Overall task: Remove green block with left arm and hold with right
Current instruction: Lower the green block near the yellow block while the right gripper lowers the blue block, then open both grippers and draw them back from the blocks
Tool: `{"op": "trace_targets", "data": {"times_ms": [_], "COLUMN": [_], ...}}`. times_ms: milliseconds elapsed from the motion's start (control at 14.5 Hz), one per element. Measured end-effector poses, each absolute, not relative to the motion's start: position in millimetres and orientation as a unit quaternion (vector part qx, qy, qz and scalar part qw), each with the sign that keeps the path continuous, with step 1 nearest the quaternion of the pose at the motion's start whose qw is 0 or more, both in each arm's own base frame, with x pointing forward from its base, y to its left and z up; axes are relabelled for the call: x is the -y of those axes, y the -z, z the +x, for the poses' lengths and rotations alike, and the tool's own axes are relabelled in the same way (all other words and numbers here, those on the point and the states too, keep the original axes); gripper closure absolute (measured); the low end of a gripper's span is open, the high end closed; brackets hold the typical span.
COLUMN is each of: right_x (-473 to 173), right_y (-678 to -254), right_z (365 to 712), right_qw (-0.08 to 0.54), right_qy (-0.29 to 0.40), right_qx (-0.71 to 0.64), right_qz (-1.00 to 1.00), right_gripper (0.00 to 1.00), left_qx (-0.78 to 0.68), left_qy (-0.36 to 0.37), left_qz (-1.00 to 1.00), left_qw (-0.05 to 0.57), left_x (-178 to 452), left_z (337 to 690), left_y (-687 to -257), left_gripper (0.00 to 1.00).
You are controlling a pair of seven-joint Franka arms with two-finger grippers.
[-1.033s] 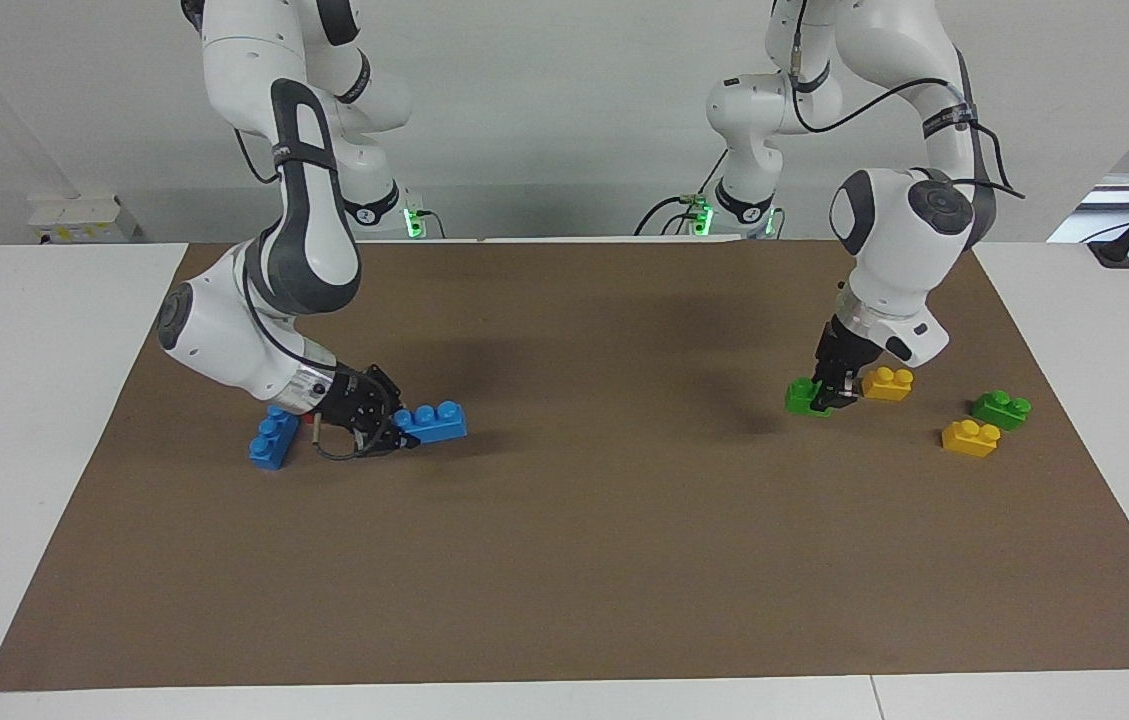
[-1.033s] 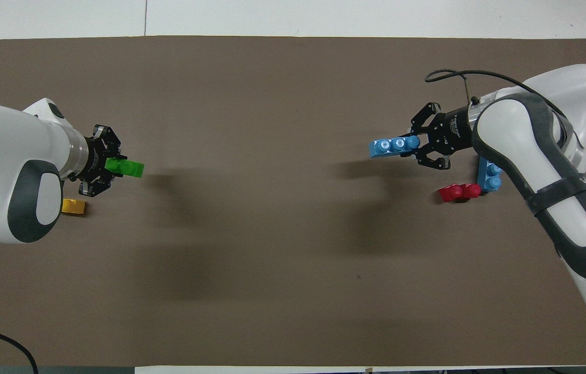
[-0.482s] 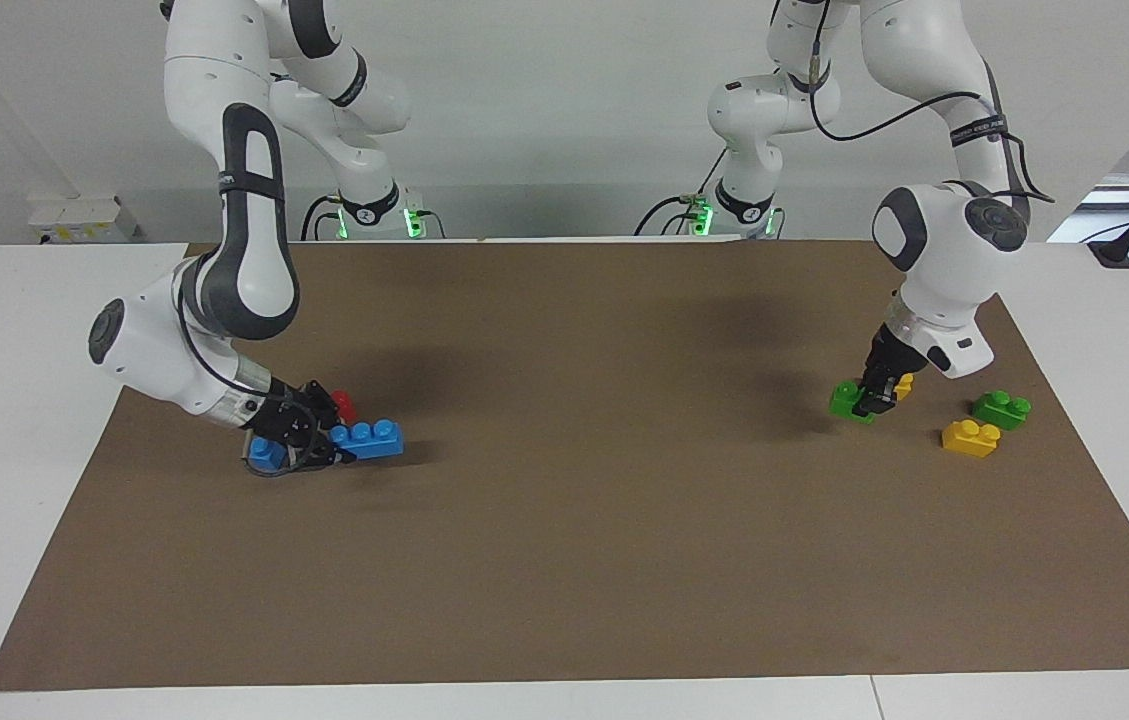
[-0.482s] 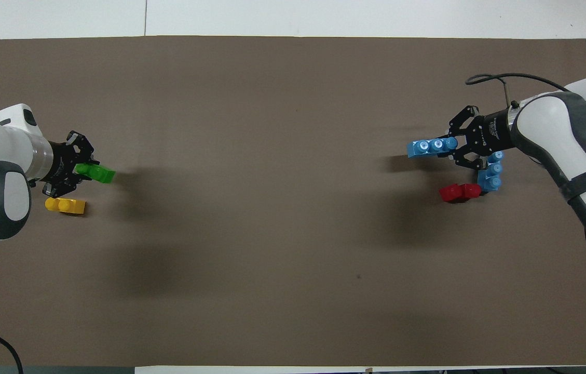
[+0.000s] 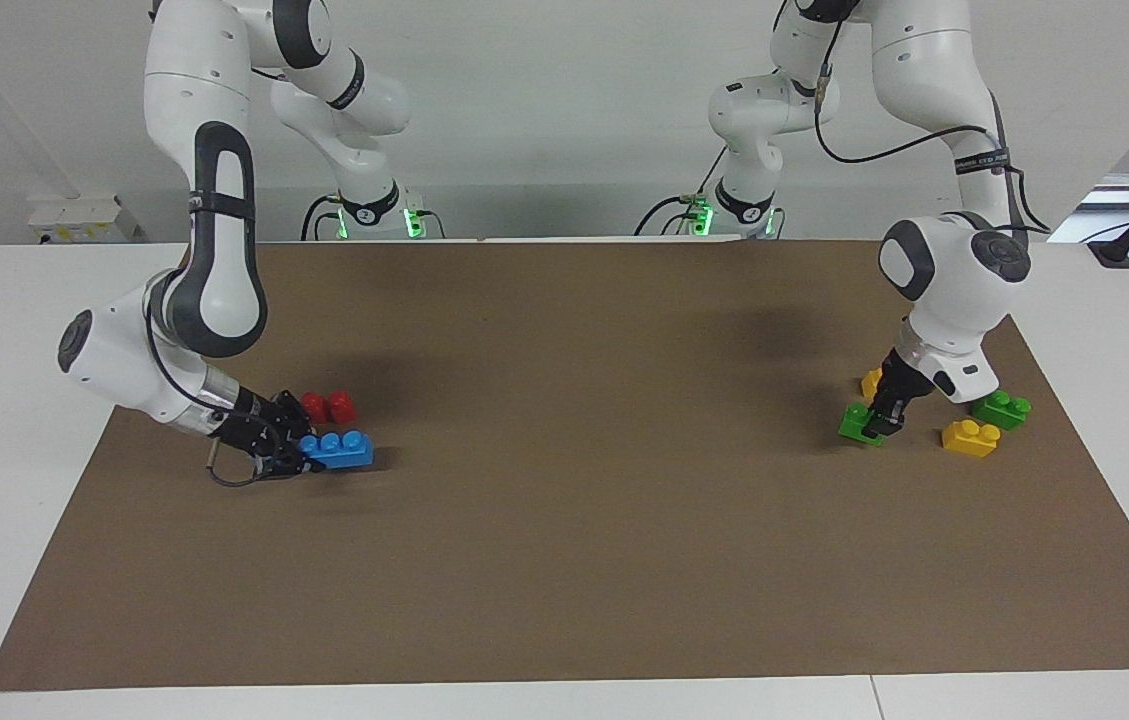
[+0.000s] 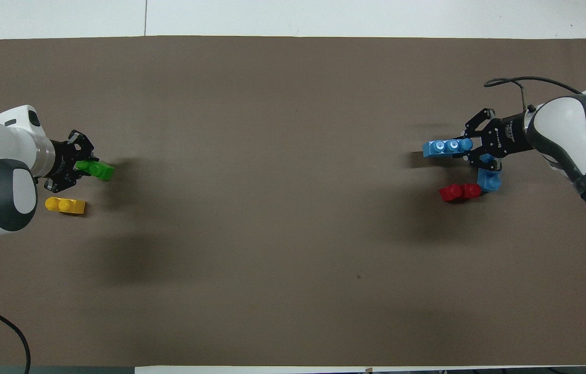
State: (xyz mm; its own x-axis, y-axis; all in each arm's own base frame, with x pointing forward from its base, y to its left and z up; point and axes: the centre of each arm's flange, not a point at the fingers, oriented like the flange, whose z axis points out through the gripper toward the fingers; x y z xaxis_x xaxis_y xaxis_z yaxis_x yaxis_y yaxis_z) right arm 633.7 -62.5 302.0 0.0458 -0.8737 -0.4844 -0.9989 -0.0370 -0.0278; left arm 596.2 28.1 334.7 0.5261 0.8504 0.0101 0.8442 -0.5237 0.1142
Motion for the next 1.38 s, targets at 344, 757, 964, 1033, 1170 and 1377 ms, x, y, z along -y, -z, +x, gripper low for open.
{"op": "trace_targets", "data": {"times_ms": [344,757,964,1033,1170,1377], "right_x": [61.3,58.7,58.2,58.2,57.4,52.5], "right_y": [-291.3,-272.8,-273.2,-273.2,-272.8,-272.6], "right_z": [632.4,625.8,625.2,625.1,624.8,623.8], "right_qw": [0.182,0.177,0.177,0.177,0.177,0.175], "right_qy": [-0.161,-0.146,-0.145,-0.145,-0.146,-0.157], "right_qx": [-0.674,-0.683,-0.683,-0.683,-0.682,-0.678], "right_qz": [-0.697,-0.693,-0.693,-0.693,-0.694,-0.697], "right_gripper": [0.65,0.65,0.65,0.65,0.61,0.47], "left_qx": [-0.479,-0.442,-0.421,-0.416,-0.41,-0.403], "left_qy": [-0.039,-0.04,-0.042,-0.043,-0.043,-0.034], "left_qz": [0.875,0.895,0.905,0.907,0.91,0.914], "left_qw": [0.052,0.046,0.041,0.04,0.04,0.037], "left_x": [-40.7,-51.2,-49.6,-49.2,-48.6,-46.8], "left_z": [614.3,624.7,626.1,626.2,626.3,624.9], "left_y": [-332.1,-320.4,-319.8,-319.8,-319.7,-307.2], "left_gripper": [0.64,0.64,0.64,0.64,0.64,0.46]}}
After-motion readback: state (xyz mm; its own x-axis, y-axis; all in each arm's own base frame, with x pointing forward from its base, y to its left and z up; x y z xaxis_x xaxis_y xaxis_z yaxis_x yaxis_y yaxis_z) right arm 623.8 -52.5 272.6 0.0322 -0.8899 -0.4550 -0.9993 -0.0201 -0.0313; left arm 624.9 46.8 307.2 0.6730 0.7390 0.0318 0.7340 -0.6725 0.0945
